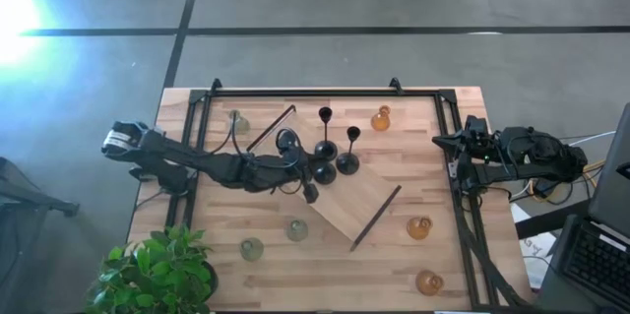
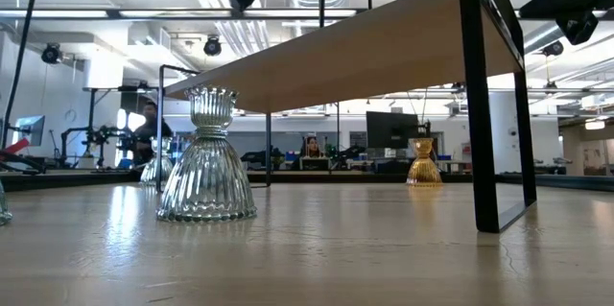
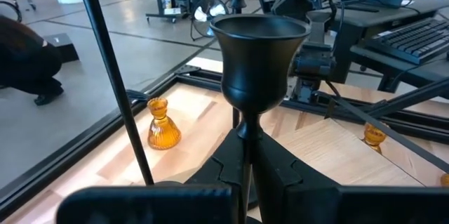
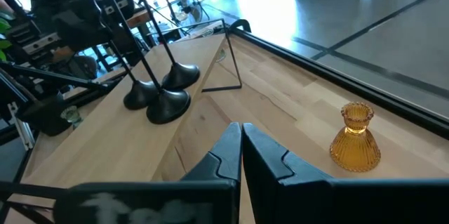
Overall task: Pick & Place candle stick holders
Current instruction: Put the black candle holder on the shelf, then put the top left transparent candle holder on the shelf
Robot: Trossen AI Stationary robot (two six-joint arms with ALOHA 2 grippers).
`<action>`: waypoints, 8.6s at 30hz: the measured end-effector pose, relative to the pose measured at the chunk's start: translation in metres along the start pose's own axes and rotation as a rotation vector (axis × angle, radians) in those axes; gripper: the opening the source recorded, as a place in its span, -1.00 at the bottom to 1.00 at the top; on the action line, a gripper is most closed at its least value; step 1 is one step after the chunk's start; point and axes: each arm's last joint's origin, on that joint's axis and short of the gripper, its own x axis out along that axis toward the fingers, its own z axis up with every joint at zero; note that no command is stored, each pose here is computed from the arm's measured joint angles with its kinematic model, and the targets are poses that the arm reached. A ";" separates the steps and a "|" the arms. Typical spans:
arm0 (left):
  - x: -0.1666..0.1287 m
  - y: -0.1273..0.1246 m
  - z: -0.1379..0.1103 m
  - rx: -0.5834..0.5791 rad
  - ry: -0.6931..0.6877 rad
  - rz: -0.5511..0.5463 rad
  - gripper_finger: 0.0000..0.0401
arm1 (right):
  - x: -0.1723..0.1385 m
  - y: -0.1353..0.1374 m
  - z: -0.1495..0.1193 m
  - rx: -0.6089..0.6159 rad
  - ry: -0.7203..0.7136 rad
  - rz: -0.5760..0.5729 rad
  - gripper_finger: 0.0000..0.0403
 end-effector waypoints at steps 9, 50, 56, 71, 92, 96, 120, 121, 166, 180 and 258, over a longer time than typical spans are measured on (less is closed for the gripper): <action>0.000 0.001 -0.001 0.011 0.002 0.022 -0.93 | 0.000 0.000 0.000 0.000 0.000 0.000 -0.96; 0.000 0.003 -0.008 0.042 0.019 0.065 -0.81 | 0.000 0.000 0.000 0.000 0.000 0.000 -0.96; 0.001 0.004 -0.014 0.062 0.045 0.074 -0.75 | 0.000 0.000 0.000 0.000 0.000 0.000 -0.96; 0.001 0.003 -0.011 0.043 0.028 0.045 -0.73 | 0.000 0.000 0.000 0.000 0.000 0.000 -0.96; 0.010 -0.003 -0.015 0.041 -0.036 0.032 -0.92 | 0.000 0.000 0.000 0.000 0.000 0.000 -0.96; 0.011 -0.003 -0.016 0.045 -0.041 0.031 -0.93 | 0.000 0.000 0.000 0.000 0.000 0.000 -0.96; 0.013 0.004 -0.022 0.028 -0.083 0.043 -0.93 | 0.000 0.000 0.000 0.000 0.000 0.000 -0.96; 0.013 0.004 -0.023 0.024 -0.089 0.039 -0.93 | 0.000 0.000 0.000 0.000 0.000 0.000 -0.96; 0.013 0.002 -0.027 0.015 -0.072 -0.043 -0.53 | 0.000 0.000 0.000 0.000 0.000 0.000 -0.96; 0.012 0.003 -0.030 0.050 -0.037 -0.039 -0.43 | 0.000 0.000 0.000 0.000 0.000 0.000 -0.96; -0.261 0.168 0.094 0.067 0.330 0.374 -0.42 | 0.000 0.000 0.000 0.000 0.000 0.001 -0.96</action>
